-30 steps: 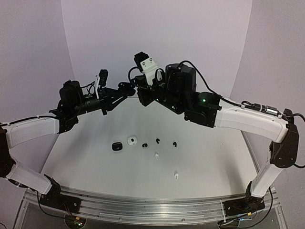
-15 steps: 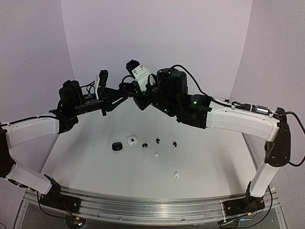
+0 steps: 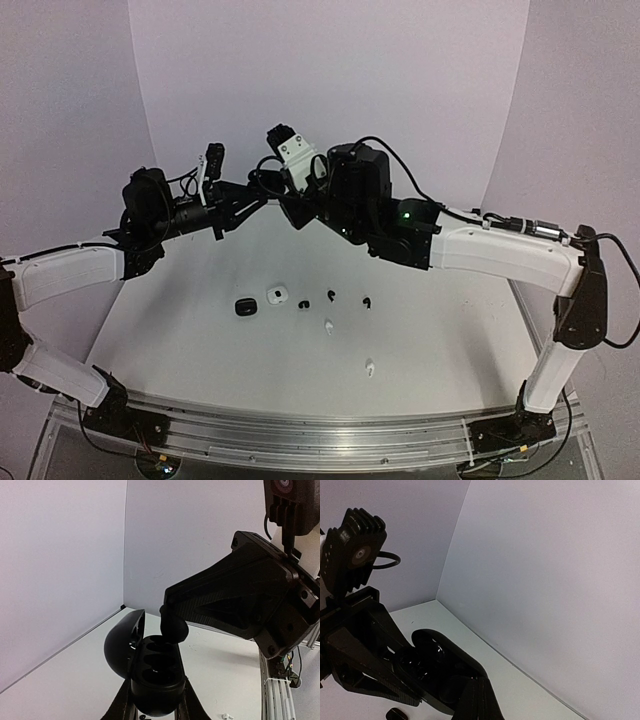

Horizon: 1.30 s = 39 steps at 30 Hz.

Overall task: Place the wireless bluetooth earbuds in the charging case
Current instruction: Insert the right earbud into the right side groove of the charging case.

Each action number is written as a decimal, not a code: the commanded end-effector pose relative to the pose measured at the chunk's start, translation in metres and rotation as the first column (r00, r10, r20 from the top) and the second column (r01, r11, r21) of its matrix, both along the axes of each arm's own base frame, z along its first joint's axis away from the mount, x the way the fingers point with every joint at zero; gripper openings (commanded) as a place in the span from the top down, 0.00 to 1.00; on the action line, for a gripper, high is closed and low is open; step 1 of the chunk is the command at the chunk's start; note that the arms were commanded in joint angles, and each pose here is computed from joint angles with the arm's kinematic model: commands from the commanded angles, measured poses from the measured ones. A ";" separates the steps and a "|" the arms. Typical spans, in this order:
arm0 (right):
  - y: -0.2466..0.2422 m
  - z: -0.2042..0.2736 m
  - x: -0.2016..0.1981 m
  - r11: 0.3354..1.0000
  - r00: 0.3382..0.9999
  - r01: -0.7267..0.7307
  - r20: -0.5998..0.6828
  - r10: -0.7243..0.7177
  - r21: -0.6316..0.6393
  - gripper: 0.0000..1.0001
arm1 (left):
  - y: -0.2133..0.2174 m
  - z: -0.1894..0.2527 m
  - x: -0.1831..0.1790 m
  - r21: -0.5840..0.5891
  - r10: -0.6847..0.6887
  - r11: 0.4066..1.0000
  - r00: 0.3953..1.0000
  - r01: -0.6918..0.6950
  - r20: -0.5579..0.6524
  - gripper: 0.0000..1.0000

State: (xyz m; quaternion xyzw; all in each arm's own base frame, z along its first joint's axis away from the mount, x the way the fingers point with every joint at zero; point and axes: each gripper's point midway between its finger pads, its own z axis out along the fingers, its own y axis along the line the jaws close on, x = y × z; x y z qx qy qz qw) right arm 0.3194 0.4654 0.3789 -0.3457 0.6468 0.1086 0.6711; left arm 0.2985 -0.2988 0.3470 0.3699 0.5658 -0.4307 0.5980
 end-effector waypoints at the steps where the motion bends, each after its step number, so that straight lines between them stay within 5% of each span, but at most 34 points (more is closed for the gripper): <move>1: 0.000 0.024 0.006 0.995 0.999 0.031 0.027 -0.034 0.096 1.00 | 0.002 0.039 -0.008 -0.068 -0.006 0.998 0.997 0.011 0.081 1.00; 27: 0.009 0.003 0.004 1.000 0.998 -0.007 0.061 0.006 0.013 1.00 | 0.004 0.055 -0.008 -0.120 -0.001 0.993 0.997 0.010 0.081 1.00; 39: 0.008 0.002 -0.003 0.999 0.997 -0.046 0.062 0.045 0.006 0.92 | 0.005 0.056 -0.006 -0.121 0.015 0.993 0.996 -0.004 0.086 1.00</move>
